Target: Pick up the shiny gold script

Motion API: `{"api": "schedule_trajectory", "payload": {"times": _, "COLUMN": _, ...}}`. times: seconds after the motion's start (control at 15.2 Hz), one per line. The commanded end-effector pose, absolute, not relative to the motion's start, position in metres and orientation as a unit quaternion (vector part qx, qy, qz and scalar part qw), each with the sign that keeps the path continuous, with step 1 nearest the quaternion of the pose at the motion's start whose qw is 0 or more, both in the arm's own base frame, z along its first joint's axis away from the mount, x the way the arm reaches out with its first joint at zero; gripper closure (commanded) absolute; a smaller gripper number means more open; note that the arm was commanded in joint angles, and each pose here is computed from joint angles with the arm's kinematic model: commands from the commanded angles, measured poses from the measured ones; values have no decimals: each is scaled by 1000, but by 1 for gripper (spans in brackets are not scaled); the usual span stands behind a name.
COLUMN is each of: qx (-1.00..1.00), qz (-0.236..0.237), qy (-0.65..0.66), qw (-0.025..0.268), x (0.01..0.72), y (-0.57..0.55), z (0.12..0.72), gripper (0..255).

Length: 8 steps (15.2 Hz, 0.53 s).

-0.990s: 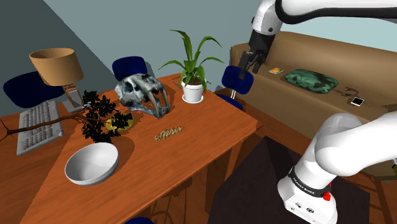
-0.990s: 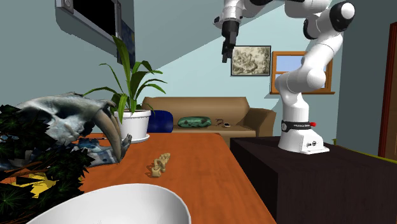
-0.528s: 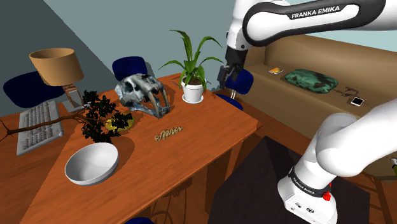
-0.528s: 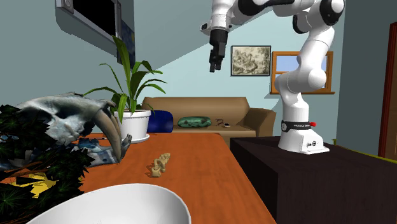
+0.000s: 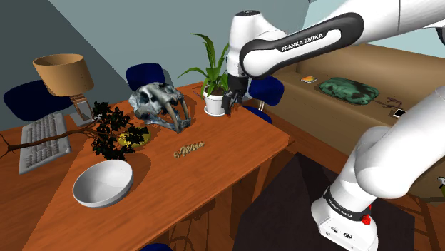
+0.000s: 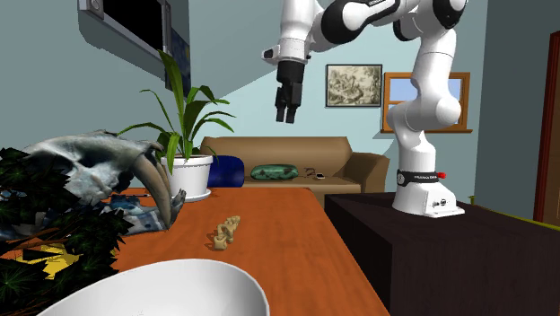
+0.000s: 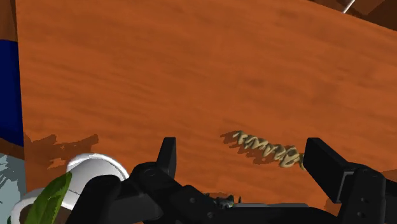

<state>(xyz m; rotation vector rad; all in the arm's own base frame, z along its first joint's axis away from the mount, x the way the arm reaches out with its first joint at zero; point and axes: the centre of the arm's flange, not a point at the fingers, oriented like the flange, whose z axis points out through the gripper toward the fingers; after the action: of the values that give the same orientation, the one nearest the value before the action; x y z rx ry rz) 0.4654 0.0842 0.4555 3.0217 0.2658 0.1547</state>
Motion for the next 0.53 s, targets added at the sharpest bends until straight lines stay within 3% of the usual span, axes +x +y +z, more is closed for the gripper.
{"api": "schedule_trajectory", "payload": {"times": 0.0, "qx": 992, "qz": 51, "qy": 104, "qw": 58, "x": 482, "y": 100, "z": 438, "gripper": 0}}
{"api": "schedule_trajectory", "payload": {"times": 0.46, "qx": 983, "qz": 49, "qy": 159, "qw": 80, "x": 531, "y": 149, "z": 373, "gripper": 0}}
